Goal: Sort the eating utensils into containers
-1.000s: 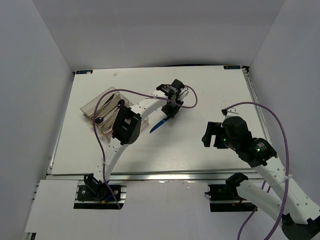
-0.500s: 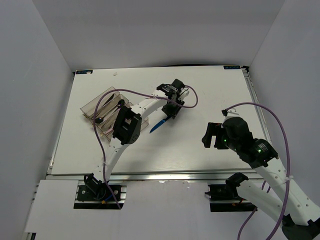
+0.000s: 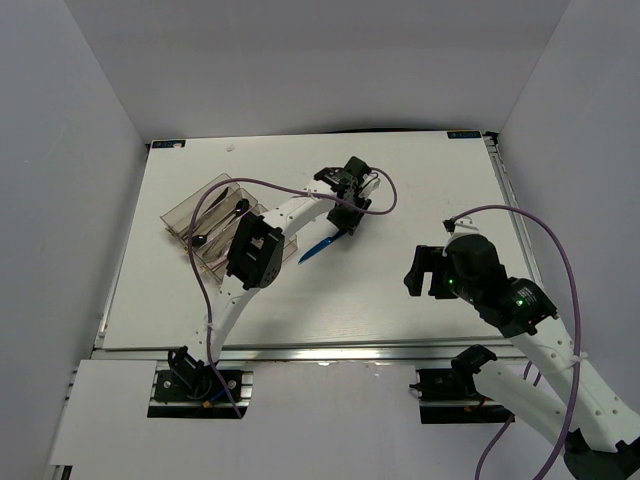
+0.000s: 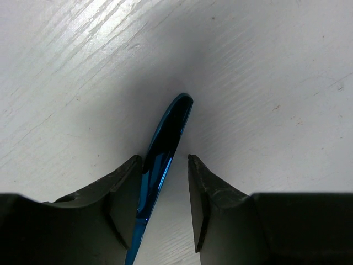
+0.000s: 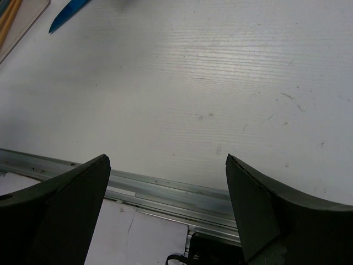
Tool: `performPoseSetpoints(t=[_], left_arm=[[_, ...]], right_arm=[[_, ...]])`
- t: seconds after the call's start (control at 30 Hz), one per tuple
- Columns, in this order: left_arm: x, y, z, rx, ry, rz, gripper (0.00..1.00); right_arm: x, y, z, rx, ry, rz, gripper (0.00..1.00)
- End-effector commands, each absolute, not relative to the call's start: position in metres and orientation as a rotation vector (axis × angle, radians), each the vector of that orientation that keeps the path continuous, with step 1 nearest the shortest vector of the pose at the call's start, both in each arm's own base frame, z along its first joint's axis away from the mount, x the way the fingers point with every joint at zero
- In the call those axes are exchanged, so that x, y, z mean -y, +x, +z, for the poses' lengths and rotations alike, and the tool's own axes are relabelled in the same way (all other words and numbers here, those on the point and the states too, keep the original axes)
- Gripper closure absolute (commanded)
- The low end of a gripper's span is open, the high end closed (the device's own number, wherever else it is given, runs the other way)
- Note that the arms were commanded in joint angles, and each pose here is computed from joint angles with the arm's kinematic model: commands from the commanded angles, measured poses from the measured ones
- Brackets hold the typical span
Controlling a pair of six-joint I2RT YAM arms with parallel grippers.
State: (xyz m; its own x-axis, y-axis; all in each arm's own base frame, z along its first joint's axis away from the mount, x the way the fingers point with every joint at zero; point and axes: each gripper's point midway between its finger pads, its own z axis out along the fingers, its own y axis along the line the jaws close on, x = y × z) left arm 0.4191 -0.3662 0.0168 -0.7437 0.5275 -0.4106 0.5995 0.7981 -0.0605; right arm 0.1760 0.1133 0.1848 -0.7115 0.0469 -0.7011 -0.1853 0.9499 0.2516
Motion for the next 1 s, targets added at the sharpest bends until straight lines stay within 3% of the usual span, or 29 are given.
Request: performPoseSetpoints(t=[0.0,0.2,0.27,0.47,0.67,0.73,0.83,0.97], left_arm=[[0.350,0.398,-0.037,-2.734,0.908,-0.185,0.51],[0.339,0.390,-0.049,-2.745,0.947,-0.086,0.53],[0.340,0.388,-0.050,-2.744,0.949,-0.087,0.60],[0.342,0.373,-0.061,-2.749,0.972,-0.059,0.63],[0.342,0.356,-0.072,-2.760,0.978,-0.055,0.76],[0.340,0.350,-0.076,-2.775,0.973,-0.060,0.91],[0.345,0.352,-0.069,-2.762,0.933,-0.084,1.00],[0.364,0.369,-0.027,-2.665,0.854,-0.163,1.00]], right_arm=[[-0.113,0.178,0.199,-2.289,-0.110,0.406,0.11],[-0.114,0.178,0.199,-2.287,-0.110,0.411,0.11],[-0.113,0.178,0.199,-2.285,-0.113,0.411,0.11],[-0.112,0.176,0.200,-2.277,-0.112,0.410,0.11],[-0.112,0.174,0.202,-2.268,-0.112,0.423,0.11],[-0.112,0.175,0.203,-2.264,-0.112,0.427,0.11],[-0.112,0.174,0.204,-2.261,-0.113,0.430,0.11],[-0.114,0.174,0.205,-2.256,-0.119,0.443,0.11]])
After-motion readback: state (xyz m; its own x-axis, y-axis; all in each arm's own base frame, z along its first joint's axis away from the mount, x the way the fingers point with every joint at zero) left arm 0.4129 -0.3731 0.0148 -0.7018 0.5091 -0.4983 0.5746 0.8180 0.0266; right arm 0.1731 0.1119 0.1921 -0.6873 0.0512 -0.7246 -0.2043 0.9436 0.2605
